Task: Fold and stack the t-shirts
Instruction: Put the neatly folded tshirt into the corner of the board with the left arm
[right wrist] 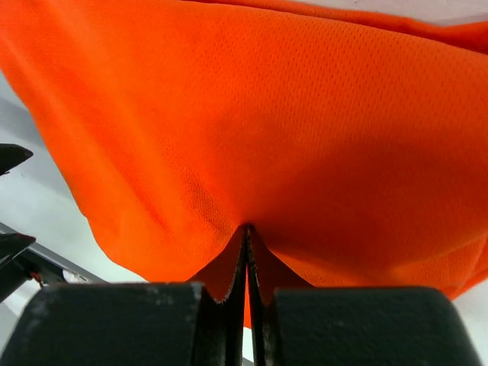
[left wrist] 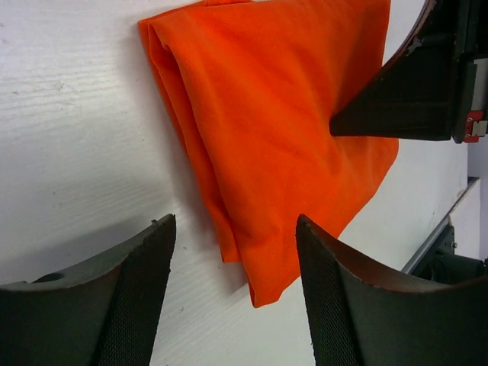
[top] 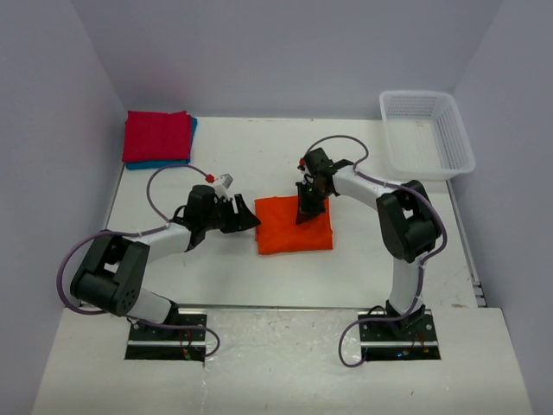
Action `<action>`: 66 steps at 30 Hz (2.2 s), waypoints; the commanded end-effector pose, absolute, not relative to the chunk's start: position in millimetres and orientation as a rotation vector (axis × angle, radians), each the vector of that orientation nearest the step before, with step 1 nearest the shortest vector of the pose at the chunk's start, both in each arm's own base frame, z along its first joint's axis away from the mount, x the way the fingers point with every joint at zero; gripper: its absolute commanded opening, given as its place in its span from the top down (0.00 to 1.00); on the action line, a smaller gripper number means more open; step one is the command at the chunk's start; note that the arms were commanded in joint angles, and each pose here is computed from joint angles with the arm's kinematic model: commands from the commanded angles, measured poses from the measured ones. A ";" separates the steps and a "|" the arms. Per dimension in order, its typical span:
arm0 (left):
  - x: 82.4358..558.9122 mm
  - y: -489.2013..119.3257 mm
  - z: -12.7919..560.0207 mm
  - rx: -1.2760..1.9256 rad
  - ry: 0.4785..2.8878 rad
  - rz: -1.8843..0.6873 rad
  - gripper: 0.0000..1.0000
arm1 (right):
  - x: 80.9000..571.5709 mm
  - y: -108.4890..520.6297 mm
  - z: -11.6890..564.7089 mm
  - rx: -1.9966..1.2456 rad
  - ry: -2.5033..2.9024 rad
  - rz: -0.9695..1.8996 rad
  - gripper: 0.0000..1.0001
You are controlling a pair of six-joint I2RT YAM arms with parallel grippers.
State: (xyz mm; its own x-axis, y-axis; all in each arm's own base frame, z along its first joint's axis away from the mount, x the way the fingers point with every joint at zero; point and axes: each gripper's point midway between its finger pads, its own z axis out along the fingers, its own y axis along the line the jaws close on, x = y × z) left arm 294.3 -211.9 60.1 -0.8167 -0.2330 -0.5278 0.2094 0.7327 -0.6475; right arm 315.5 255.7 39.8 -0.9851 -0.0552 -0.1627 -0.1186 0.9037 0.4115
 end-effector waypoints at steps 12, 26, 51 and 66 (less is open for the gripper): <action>286.3 -223.1 49.4 0.004 2.306 -1.183 0.24 | 318.5 264.7 39.8 -0.131 2.917 0.698 1.00; 292.5 -226.9 4.6 -0.034 2.443 -1.188 0.21 | 317.2 264.8 37.9 -0.130 2.930 0.699 1.00; 268.1 -250.6 -39.0 -0.051 2.575 -1.232 0.34 | 317.6 269.4 38.5 -0.133 2.934 0.727 1.00; 297.0 -239.9 -42.1 -0.017 2.605 -1.103 1.00 | 321.5 265.1 45.3 -0.160 2.900 0.681 1.00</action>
